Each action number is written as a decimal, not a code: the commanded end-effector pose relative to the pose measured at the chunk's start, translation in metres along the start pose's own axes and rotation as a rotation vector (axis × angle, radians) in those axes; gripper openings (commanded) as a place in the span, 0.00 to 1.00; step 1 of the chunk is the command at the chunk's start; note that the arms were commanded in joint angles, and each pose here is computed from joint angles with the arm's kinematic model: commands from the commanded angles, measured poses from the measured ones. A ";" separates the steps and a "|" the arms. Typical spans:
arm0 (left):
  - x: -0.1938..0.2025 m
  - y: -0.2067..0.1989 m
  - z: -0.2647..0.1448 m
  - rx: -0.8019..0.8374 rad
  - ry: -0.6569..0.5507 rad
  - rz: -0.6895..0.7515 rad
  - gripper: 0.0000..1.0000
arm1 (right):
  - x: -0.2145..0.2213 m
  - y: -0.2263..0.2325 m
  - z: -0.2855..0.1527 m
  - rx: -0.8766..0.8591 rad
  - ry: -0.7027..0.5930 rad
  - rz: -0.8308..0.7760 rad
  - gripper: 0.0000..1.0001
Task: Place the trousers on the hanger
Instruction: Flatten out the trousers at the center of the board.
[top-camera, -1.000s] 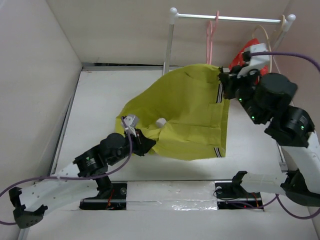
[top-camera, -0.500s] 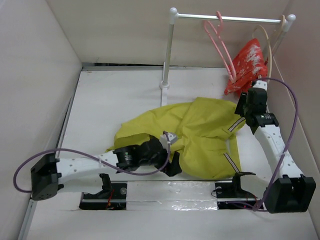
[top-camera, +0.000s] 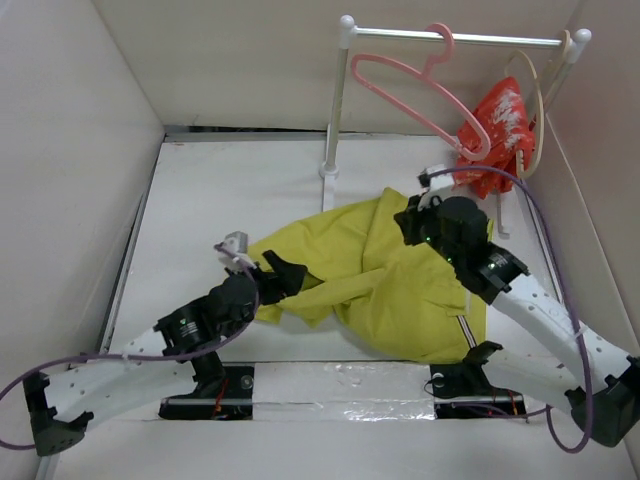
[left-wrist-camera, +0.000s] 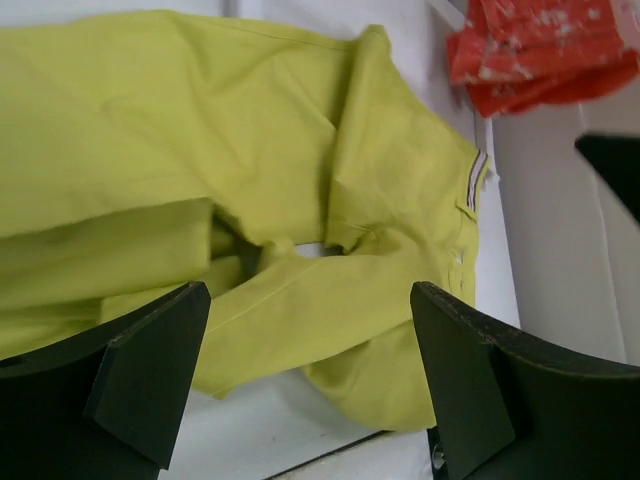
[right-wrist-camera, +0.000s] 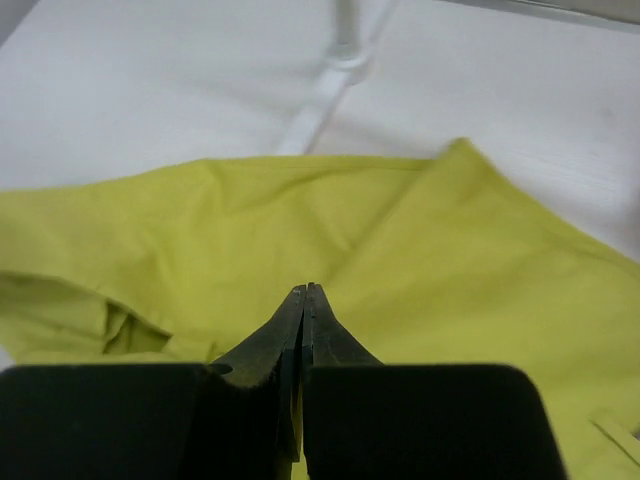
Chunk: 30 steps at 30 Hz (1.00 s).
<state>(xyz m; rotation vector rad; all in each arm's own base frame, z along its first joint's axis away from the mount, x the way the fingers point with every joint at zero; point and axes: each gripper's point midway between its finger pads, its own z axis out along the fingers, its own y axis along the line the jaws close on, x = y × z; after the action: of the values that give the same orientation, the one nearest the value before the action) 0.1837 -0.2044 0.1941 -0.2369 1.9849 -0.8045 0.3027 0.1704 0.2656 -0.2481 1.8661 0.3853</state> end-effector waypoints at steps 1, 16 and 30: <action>0.007 0.072 -0.009 -0.224 -0.096 -0.196 0.80 | 0.027 0.072 0.003 -0.220 0.011 -0.068 0.00; -0.022 0.133 -0.027 -0.420 -0.391 -0.432 0.99 | 0.121 0.162 0.004 -0.417 0.204 -0.221 0.52; -0.071 0.122 0.023 -0.520 -0.462 -0.311 0.83 | 0.166 0.143 -0.009 -0.413 0.268 -0.221 0.45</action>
<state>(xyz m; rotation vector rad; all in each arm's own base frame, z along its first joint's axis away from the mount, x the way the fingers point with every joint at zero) 0.2375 -0.0878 0.1374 -0.9493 1.7770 -0.3098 0.1895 0.2927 0.1150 -0.8487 2.0442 0.5476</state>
